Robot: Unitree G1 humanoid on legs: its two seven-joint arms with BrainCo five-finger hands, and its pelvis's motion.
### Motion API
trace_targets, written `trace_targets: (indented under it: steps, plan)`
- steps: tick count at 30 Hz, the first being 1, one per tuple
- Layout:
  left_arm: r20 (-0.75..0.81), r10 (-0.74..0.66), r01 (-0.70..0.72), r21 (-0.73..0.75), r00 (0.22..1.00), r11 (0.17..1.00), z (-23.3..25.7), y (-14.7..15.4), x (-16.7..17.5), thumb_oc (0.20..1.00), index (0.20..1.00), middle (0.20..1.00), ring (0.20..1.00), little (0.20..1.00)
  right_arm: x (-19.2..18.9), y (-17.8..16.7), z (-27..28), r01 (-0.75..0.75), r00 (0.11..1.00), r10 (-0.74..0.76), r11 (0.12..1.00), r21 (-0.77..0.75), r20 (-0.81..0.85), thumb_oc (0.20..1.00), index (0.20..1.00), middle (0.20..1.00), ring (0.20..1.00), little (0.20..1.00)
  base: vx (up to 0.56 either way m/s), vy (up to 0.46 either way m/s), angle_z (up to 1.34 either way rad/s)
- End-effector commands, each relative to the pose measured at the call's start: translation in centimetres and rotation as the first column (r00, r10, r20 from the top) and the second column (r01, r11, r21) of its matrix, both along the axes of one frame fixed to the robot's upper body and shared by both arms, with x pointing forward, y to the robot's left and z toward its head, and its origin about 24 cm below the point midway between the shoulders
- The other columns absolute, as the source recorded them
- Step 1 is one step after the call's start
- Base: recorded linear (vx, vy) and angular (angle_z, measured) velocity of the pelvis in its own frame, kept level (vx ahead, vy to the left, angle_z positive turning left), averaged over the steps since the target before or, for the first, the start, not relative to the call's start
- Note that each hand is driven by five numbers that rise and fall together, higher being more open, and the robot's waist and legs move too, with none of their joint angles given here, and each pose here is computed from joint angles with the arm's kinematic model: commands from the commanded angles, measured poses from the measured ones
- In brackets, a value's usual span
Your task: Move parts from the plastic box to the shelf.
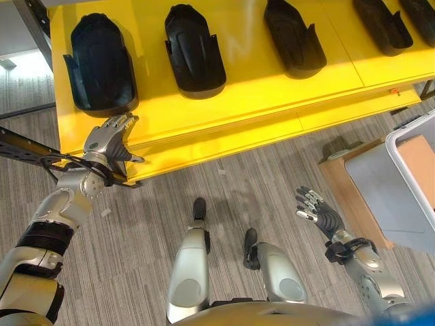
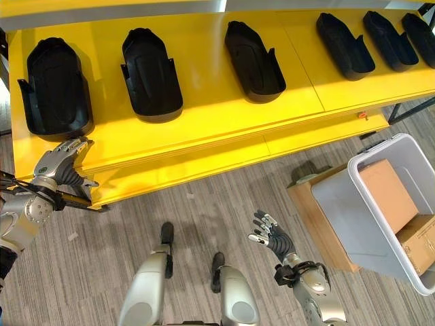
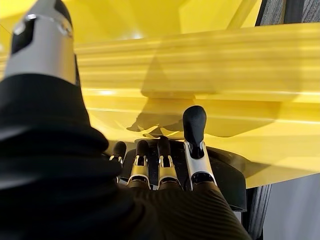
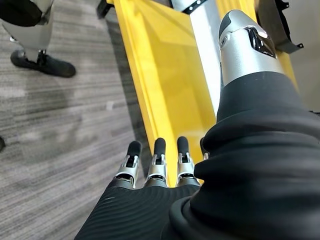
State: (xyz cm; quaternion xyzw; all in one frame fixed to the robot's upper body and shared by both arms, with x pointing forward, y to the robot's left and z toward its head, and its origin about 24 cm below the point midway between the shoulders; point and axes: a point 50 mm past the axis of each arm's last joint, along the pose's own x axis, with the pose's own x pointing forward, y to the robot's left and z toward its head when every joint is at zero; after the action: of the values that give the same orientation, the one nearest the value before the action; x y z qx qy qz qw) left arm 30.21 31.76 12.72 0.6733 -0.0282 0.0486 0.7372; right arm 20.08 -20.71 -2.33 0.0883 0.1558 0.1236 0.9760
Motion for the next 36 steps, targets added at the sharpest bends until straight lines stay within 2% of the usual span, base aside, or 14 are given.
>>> trace_targets:
  steps: [1, 3, 5, 6, 8, 11, 13, 14, 15, 17, 18, 23, 31, 36]
  plan:
    - [0.036, 0.025, -0.025, 0.001, 0.999, 1.000, 0.4, 0.6, 0.2, 1.000, 1.000, 1.000, 1.000, 1.000, -0.2, -0.7, 1.3, -0.037, 0.998, 0.039, 0.999, -0.035, 0.058, 1.000, 1.000, 1.000, 1.000, 1.000, 0.03, -0.013, -0.03]
    - [0.027, 0.001, 0.000, -0.017, 1.000, 1.000, 0.1, 0.0, 0.0, 1.000, 1.000, 1.000, 1.000, 1.000, -0.3, -0.7, 1.3, -0.034, 0.998, 0.036, 0.999, -0.033, 0.056, 1.000, 1.000, 1.000, 1.000, 1.000, 0.02, -0.029, -0.06]
    - [0.046, -0.066, 0.077, -0.296, 0.997, 0.952, -1.5, -1.8, -1.0, 1.000, 1.000, 1.000, 1.000, 1.000, -0.2, -0.5, 1.3, -0.019, 0.998, 0.020, 1.000, -0.007, 0.063, 1.000, 1.000, 1.000, 1.000, 1.000, 0.02, -0.051, -0.02]
    - [0.045, -0.065, 0.075, -0.297, 0.997, 0.952, -1.5, -1.7, -1.0, 1.000, 1.000, 1.000, 1.000, 1.000, -0.2, -0.5, 1.3, -0.021, 0.998, 0.021, 1.000, -0.007, 0.063, 1.000, 1.000, 1.000, 1.000, 1.000, 0.02, -0.062, 0.00]
    - [0.036, -0.126, 0.129, -0.460, 0.991, 0.879, -3.1, -3.3, -2.1, 1.000, 1.000, 1.000, 1.000, 1.000, -0.4, -0.6, 1.3, -0.012, 0.998, 0.011, 1.000, 0.007, 0.065, 1.000, 1.000, 1.000, 1.000, 1.000, 0.02, -0.054, 0.01]
    - [0.052, -0.164, 0.151, -0.724, 0.985, 0.673, -5.5, -5.6, -3.7, 1.000, 1.000, 1.000, 1.000, 1.000, -0.5, -0.8, 1.1, 0.019, 0.998, -0.020, 1.000, 0.020, 0.063, 1.000, 1.000, 1.000, 1.000, 1.000, 0.02, -0.068, 0.03]
    - [0.026, -0.199, 0.086, -0.950, 0.980, 0.300, -8.2, -6.8, -5.1, 1.000, 1.000, 1.000, 1.000, 1.000, -0.5, -1.0, 1.1, 0.044, 0.997, -0.045, 0.999, 0.023, 0.070, 1.000, 1.000, 1.000, 1.000, 1.000, 0.02, -0.123, 0.06]
    - [-0.015, -0.167, -0.010, -0.999, 0.986, 0.035, -10.8, -7.6, -6.2, 1.000, 1.000, 1.000, 1.000, 1.000, -0.4, -0.8, 1.1, 0.053, 0.995, -0.055, 0.998, 0.035, 0.078, 1.000, 1.000, 1.000, 1.000, 1.000, 0.02, -0.107, 0.00]
    - [-0.015, -0.167, -0.010, -0.999, 0.986, 0.035, -10.8, -7.6, -6.2, 1.000, 1.000, 1.000, 1.000, 1.000, -0.4, -0.8, 1.1, 0.053, 0.995, -0.055, 0.998, 0.035, 0.078, 1.000, 1.000, 1.000, 1.000, 1.000, 0.02, -0.126, -0.03]
    - [-0.017, -0.159, -0.041, -0.988, 0.987, -0.149, -12.0, -8.5, -7.4, 1.000, 1.000, 1.000, 1.000, 1.000, -0.4, -0.9, 1.2, 0.083, 0.992, -0.087, 0.996, 0.043, 0.090, 1.000, 1.000, 1.000, 1.000, 1.000, 0.00, -0.133, 0.03]
    - [-0.009, -0.162, -0.038, -0.984, 0.987, -0.175, -12.0, -8.7, -7.6, 1.000, 1.000, 1.000, 1.000, 1.000, -0.4, -0.9, 1.2, 0.088, 0.991, -0.091, 0.995, 0.045, 0.093, 1.000, 1.000, 1.000, 1.000, 1.000, 0.01, -0.174, 0.04]
    - [0.023, -0.232, 0.004, -0.997, 0.972, -0.083, -11.0, -9.0, -8.4, 1.000, 1.000, 1.000, 1.000, 1.000, -0.9, -1.4, 1.3, 0.112, 0.988, -0.116, 0.993, 0.043, 0.101, 1.000, 1.000, 1.000, 1.000, 1.000, 0.01, -0.101, 0.05]
    - [0.019, -0.071, 0.004, -0.979, 0.997, -0.204, -12.0, -8.8, -11.1, 1.000, 1.000, 1.000, 1.000, 1.000, -1.5, -2.3, 1.6, 0.183, 0.975, -0.187, 0.982, 0.049, 0.119, 1.000, 1.000, 1.000, 1.000, 1.000, -0.02, -0.165, 0.04]
    - [0.002, -0.135, -0.019, -0.988, 0.991, -0.156, -12.1, -9.4, -11.5, 1.000, 1.000, 1.000, 1.000, 1.000, -2.1, -3.5, 1.4, 0.236, 0.966, -0.238, 0.971, 0.028, 0.103, 1.000, 1.000, 1.000, 1.000, 1.000, -0.06, -0.116, 0.37]
